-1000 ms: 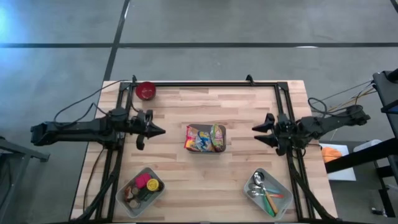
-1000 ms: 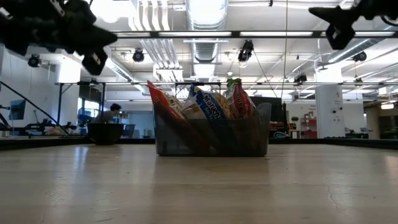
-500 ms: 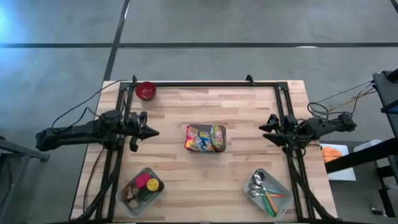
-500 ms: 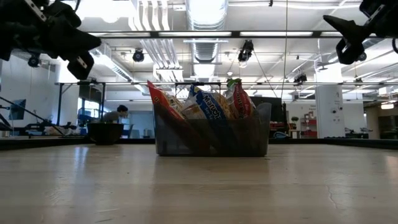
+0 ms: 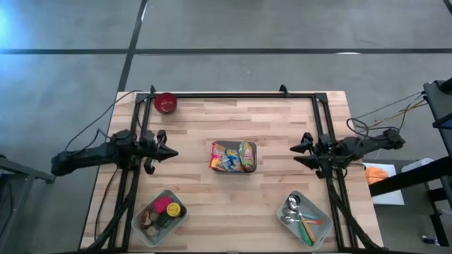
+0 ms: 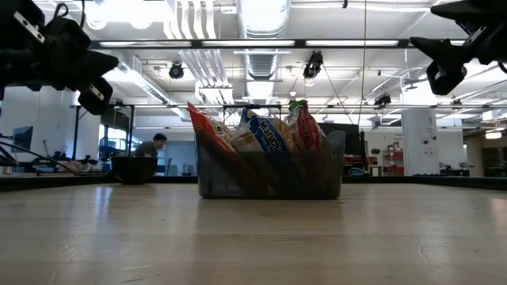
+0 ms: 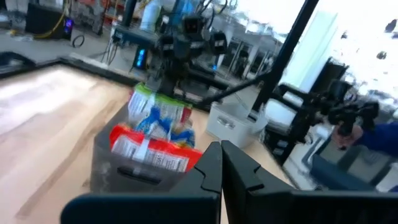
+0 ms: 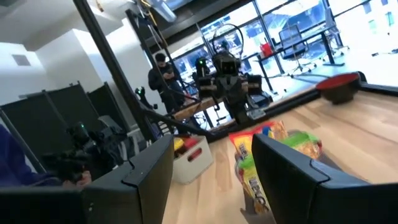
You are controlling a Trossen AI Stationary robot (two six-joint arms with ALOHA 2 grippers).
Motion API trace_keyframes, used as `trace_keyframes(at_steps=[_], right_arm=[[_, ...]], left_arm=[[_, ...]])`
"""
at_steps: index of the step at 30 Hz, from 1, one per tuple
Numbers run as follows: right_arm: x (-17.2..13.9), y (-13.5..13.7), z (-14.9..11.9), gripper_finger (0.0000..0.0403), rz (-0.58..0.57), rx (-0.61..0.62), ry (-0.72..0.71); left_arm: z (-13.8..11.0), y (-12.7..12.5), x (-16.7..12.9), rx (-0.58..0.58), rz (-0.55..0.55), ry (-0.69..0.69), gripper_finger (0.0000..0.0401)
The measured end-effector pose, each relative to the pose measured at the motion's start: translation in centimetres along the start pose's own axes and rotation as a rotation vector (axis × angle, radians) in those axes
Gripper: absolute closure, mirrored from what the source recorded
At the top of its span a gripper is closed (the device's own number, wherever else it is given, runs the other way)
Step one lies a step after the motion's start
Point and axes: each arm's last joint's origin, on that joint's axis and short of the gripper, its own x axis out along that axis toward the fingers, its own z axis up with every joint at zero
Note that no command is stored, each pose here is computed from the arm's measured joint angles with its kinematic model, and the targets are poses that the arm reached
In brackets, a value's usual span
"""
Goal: Pick & Place Food Item
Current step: Return to Home Position
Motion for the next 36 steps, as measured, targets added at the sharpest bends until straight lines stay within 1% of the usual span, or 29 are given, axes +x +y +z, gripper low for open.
trace_keyframes(at_steps=[6, 11, 16, 23, 36], right_arm=[[0.08, -0.34, -0.78, 0.019, 0.002, -0.013, -0.004], [0.1, -0.39, -0.92, 0.019, 0.001, -0.103, 0.012], [0.17, -0.41, -1.04, 0.019, -0.002, -0.176, 0.024], [0.17, -0.42, -1.05, 0.019, -0.002, -0.169, 0.026], [0.17, -0.44, -1.11, 0.019, -0.003, -0.167, 0.032]], left_arm=[[-0.18, 0.11, 0.15, 0.036, 0.006, 0.024, 0.0401], [-0.41, 0.27, 0.35, 0.07, 0.018, 0.053, 0.0401], [-0.67, 0.44, 0.57, 0.065, 0.03, 0.088, 0.0401], [-0.89, 0.58, 0.74, 0.057, 0.039, 0.115, 0.0401], [-0.88, 0.57, 0.73, 0.06, 0.038, 0.115, 0.0401]])
